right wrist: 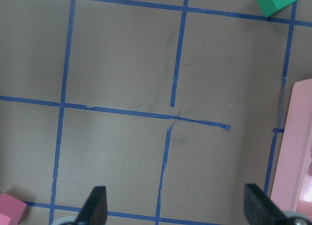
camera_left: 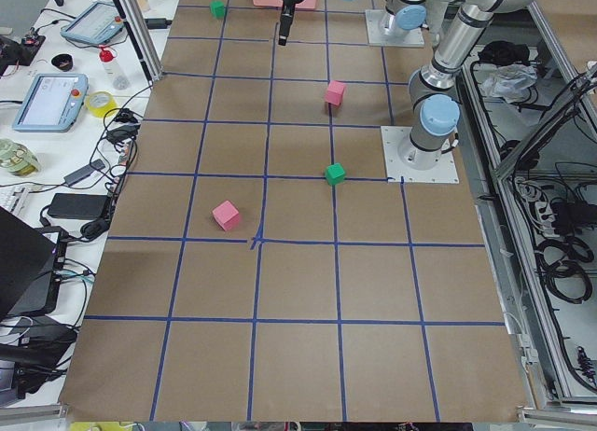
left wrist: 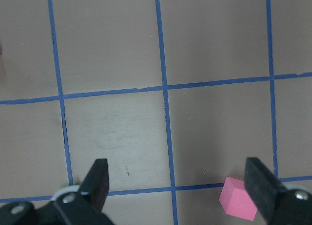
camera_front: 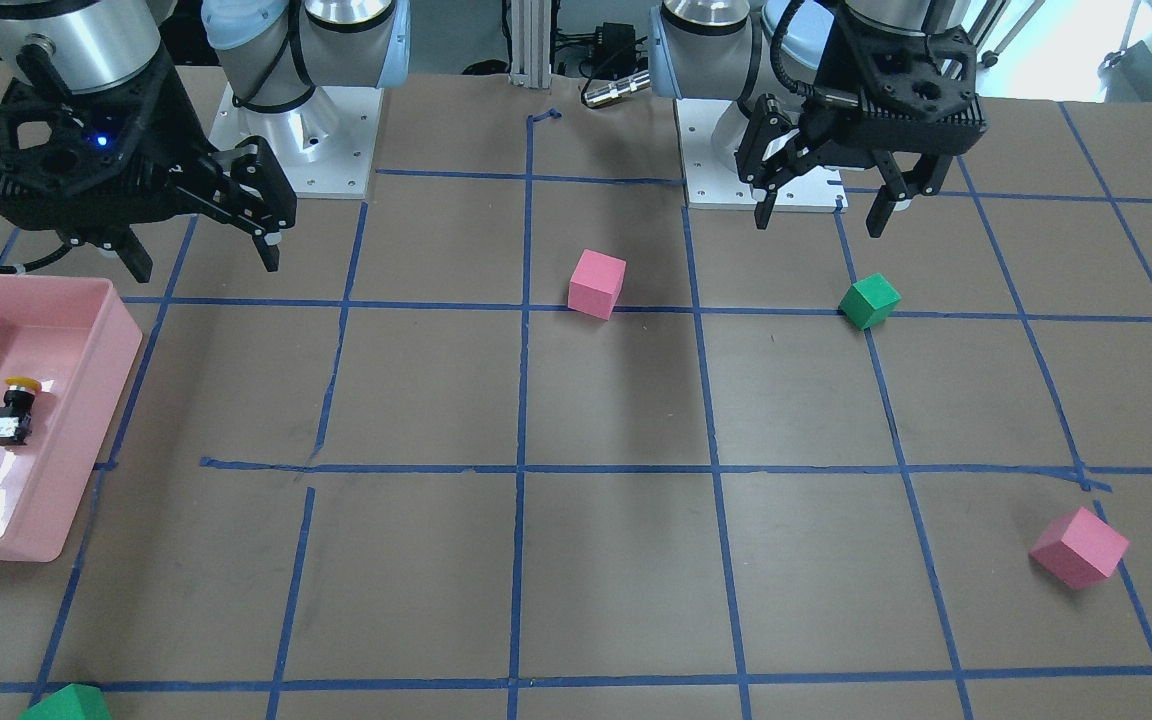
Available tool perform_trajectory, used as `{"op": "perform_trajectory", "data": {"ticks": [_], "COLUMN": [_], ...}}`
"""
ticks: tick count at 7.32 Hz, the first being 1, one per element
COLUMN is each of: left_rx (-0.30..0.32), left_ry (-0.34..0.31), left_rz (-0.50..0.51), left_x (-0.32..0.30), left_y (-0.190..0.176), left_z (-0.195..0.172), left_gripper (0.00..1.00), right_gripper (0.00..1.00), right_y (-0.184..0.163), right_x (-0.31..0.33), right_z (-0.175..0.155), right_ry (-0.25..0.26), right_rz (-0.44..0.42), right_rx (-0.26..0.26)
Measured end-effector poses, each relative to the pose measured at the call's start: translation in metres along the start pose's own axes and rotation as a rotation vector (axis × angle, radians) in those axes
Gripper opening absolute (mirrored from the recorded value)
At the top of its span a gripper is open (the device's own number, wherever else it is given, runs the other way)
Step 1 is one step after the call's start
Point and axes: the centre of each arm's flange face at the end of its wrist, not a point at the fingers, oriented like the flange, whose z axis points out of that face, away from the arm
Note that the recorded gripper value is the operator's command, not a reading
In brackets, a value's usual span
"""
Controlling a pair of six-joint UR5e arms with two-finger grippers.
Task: Align button upright
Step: 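Move the right gripper over the pink bin above the black button switch, then lower the right gripper into the bin toward the button switch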
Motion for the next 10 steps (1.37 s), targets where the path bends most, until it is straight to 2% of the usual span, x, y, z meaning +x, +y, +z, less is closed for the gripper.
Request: {"op": "perform_trajectory", "data": {"ticks": [2,4,7,10], "left_rx": [0.0,0.0,0.0,0.001], "left_ry": [0.0,0.0,0.001,0.002], "left_rz": [0.0,0.0,0.0,0.0], "left_x": [0.0,0.0,0.0,0.0], "left_y": [0.0,0.0,0.0,0.0], "left_z": [0.0,0.0,0.0,0.0], "left_gripper": [1.0,1.0,1.0,1.0], "right_gripper": [1.0,1.0,1.0,0.99], "right_y": [-0.011,-0.026,-0.021,0.027], "right_x": [0.068,0.168,0.271,0.327], "right_z": [0.005,0.038,0.113,0.213], "right_ry": [0.018,0.038,0.046,0.071], "right_rz": [0.062,0.08,0.106,0.138], "right_rx": [0.008,-0.006,-0.029,0.007]}}
